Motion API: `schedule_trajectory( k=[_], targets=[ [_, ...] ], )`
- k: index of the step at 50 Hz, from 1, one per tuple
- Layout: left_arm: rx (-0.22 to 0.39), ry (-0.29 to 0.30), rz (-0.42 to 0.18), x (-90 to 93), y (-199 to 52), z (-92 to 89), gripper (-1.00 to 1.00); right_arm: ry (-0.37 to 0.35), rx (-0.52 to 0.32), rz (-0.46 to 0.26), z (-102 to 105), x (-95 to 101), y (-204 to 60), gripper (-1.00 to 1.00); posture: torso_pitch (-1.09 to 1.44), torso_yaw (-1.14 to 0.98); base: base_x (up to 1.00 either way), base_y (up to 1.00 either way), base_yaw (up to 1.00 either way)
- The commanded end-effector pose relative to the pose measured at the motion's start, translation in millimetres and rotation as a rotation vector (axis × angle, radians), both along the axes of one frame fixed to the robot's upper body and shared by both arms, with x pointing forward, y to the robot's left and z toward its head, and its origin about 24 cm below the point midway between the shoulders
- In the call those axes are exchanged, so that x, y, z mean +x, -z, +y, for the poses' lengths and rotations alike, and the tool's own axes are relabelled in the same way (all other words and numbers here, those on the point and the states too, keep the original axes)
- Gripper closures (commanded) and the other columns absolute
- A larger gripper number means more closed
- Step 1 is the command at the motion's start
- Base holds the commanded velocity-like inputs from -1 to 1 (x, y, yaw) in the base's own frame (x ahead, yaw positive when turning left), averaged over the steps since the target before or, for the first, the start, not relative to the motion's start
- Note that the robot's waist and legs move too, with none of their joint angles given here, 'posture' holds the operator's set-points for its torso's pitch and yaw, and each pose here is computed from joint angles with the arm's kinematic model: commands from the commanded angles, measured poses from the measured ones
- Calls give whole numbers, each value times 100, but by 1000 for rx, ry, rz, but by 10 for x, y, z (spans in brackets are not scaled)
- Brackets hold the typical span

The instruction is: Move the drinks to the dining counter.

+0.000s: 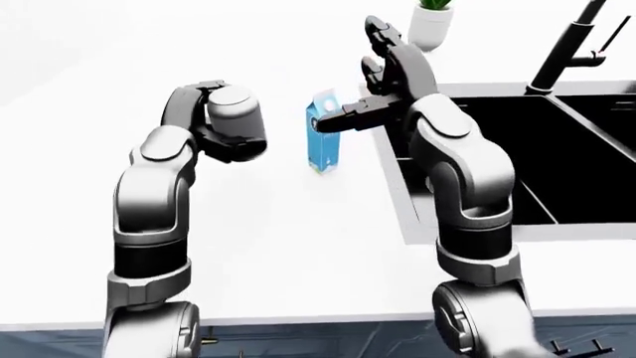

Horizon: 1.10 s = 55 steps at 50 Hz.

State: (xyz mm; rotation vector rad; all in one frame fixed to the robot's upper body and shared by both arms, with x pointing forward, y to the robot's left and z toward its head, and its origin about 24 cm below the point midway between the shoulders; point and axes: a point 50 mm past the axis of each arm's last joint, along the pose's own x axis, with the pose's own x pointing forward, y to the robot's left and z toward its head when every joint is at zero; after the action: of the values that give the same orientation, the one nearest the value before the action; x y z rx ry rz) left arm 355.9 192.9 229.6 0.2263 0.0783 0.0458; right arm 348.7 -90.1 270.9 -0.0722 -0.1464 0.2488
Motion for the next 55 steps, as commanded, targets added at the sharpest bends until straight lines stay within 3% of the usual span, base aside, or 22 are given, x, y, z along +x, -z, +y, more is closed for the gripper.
schedule_trajectory(
  k=[1,10,24,27,35,39,43,53,55],
  targets=[
    [18,-7,-168,26,-289,13,100,-19,11,-79,33,-47,-189,-100,0,0,0,0,0],
    [-12,-40,-124,302,-1,116,100,-23,14,-90,46,-68,-259,-100,0,0,0,0,0],
    [40,-48,-140,370,150,123,100,-33,16,-84,68,-63,-225,-100,0,0,0,0,0],
    [46,-45,-142,372,153,121,65,-35,16,-83,71,-66,-222,-100,0,0,0,0,0],
    [57,-40,-142,377,150,107,22,-35,17,-82,68,-58,-216,-100,0,0,0,0,0],
    [60,-35,-151,360,125,105,-22,-37,20,-81,72,-67,-223,-100,0,0,0,0,0],
    [57,-22,-159,355,107,86,-54,-40,22,-79,75,-68,-213,-100,0,0,0,0,0],
    [58,3,-176,315,38,56,-100,-40,23,-82,52,-71,-230,-100,0,0,0,0,0],
    [58,8,-179,305,20,55,-100,-40,22,-86,43,-89,-258,-100,0,0,0,0,0]
  ],
)
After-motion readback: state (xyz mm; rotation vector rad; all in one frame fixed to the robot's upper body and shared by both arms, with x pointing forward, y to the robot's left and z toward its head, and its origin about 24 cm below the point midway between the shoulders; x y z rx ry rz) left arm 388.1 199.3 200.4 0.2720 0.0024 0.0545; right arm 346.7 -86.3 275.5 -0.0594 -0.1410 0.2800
